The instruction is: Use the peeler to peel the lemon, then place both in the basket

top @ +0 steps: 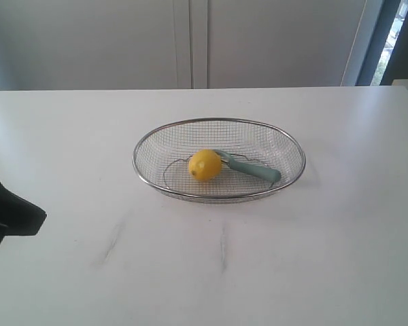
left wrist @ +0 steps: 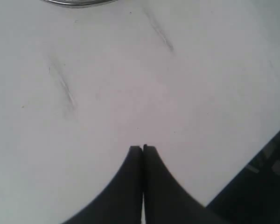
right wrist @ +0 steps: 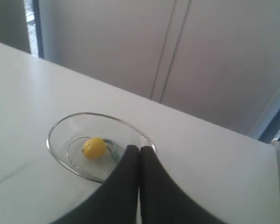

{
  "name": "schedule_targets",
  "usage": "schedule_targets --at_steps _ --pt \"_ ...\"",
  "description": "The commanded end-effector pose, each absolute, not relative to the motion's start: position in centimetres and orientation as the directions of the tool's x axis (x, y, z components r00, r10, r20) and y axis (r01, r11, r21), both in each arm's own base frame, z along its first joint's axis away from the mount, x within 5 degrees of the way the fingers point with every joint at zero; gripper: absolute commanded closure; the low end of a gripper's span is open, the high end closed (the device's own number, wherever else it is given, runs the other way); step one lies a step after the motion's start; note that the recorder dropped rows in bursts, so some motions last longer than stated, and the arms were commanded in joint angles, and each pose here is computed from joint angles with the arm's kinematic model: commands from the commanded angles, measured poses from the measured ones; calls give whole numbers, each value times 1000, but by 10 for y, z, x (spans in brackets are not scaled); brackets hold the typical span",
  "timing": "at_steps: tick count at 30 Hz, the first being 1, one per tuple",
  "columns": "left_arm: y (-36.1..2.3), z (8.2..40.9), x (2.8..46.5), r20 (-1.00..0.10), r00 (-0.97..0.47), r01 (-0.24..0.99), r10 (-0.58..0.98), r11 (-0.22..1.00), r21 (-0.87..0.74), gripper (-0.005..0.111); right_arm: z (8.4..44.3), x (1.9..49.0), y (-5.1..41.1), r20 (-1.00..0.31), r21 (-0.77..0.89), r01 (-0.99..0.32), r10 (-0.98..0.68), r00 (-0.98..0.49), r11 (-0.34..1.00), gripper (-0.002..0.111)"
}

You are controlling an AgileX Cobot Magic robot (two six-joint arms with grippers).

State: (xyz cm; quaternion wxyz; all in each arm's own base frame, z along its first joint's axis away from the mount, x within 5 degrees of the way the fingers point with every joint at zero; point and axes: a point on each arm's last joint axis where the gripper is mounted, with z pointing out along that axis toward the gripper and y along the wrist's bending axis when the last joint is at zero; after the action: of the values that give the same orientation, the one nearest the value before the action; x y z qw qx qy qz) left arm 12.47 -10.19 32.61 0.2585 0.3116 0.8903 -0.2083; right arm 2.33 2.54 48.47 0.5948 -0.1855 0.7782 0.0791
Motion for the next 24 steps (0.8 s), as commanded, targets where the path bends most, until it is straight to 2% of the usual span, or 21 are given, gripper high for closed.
schedule_targets --at_steps 1,11,24 --pt "-101 325 122 -587 -680 658 440 719 -225 106 485 -24 23 -979 -143 -276 -177 -103 951 108" --pt "-101 325 122 -587 -680 658 440 719 -225 106 465 -122 27 -969 -213 -198 -182 166 957 108" --pt "-101 325 122 -587 -680 658 440 719 -225 106 456 -142 32 -957 -231 -138 -200 210 963 108"
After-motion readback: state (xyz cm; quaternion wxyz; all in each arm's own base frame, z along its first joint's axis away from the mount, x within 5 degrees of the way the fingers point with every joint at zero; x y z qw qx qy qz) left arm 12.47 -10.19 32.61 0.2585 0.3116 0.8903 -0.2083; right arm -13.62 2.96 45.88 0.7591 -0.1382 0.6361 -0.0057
